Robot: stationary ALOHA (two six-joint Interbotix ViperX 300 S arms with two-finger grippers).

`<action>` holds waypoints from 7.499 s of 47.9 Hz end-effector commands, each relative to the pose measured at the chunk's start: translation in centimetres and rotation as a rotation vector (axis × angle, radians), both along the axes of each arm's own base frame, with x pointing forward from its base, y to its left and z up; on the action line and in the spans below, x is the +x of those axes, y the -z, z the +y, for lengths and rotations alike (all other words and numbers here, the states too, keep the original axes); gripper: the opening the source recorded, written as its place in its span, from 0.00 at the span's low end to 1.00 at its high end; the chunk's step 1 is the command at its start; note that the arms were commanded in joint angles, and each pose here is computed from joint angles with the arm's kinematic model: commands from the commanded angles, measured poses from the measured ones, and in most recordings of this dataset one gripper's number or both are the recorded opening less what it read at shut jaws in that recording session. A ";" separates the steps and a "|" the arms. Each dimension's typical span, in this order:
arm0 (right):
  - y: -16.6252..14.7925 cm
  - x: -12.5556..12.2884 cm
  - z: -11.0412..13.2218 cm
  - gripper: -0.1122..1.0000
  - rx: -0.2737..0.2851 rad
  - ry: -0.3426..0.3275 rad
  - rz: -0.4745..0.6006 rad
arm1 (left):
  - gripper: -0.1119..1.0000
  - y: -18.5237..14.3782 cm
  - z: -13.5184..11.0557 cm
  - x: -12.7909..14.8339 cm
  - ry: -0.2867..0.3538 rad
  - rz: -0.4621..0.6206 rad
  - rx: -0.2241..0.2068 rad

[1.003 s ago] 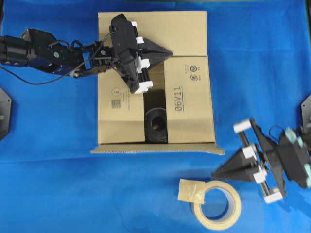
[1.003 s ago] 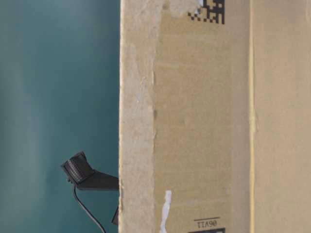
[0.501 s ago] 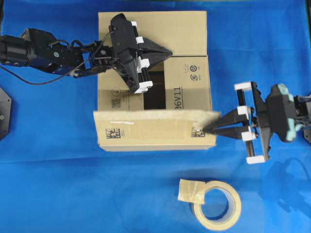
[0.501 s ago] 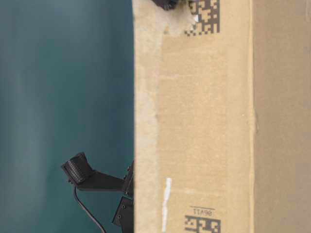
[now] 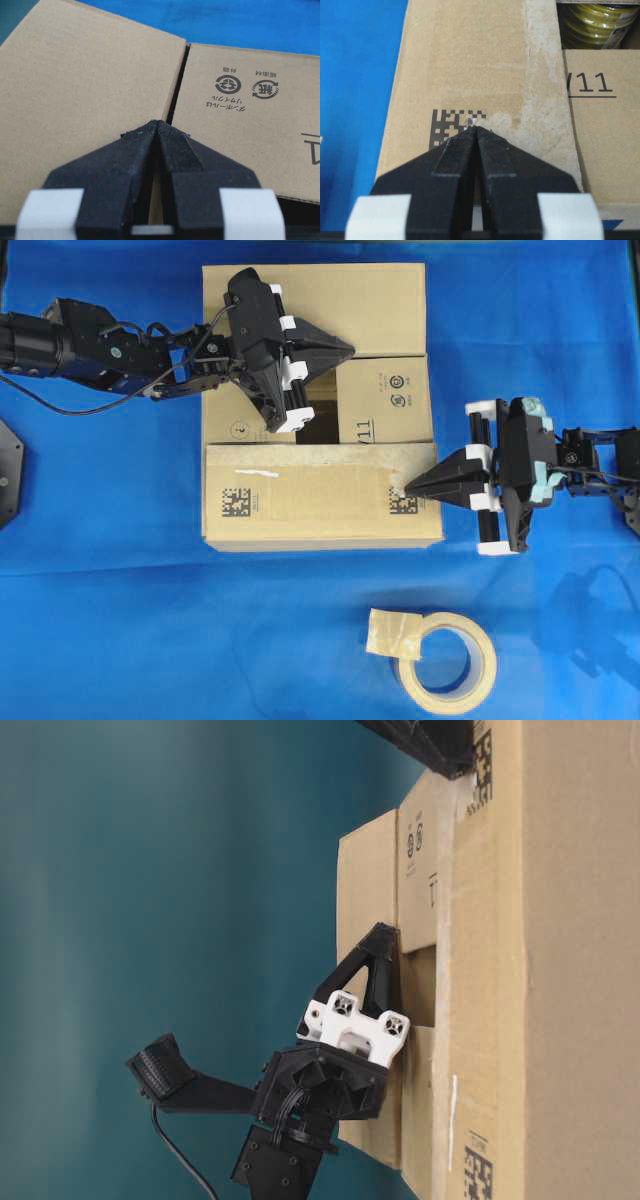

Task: Close the cardboard box.
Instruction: 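Hold the front flap down with the right gripper, raise the left gripper, then fold the back flap forward over the box with the left gripper, then press both grippers on the closed top flaps along the seam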

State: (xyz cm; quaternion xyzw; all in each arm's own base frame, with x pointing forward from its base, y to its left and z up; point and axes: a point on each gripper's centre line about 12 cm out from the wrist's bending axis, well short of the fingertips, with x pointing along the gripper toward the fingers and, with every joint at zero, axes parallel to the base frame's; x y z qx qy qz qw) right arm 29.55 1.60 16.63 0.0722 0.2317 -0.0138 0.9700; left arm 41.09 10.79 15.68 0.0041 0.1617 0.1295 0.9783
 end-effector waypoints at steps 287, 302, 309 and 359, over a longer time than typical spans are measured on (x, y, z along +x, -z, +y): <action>-0.5 0.5 -4.4 0.10 -0.009 0.156 -0.055 | 0.10 -0.1 -8.9 -11.7 0.140 -0.166 -0.157; -0.5 0.5 -4.4 0.10 -0.008 0.157 -0.055 | 0.10 0.2 -9.1 -11.8 0.146 -0.158 -0.158; -0.5 0.5 -4.4 0.10 -0.008 0.157 -0.056 | 0.10 0.2 -9.2 -11.8 0.150 -0.157 -0.159; -0.5 0.5 -4.4 0.10 -0.007 0.158 -0.056 | 0.10 0.1 -9.5 -11.7 0.161 -0.157 -0.159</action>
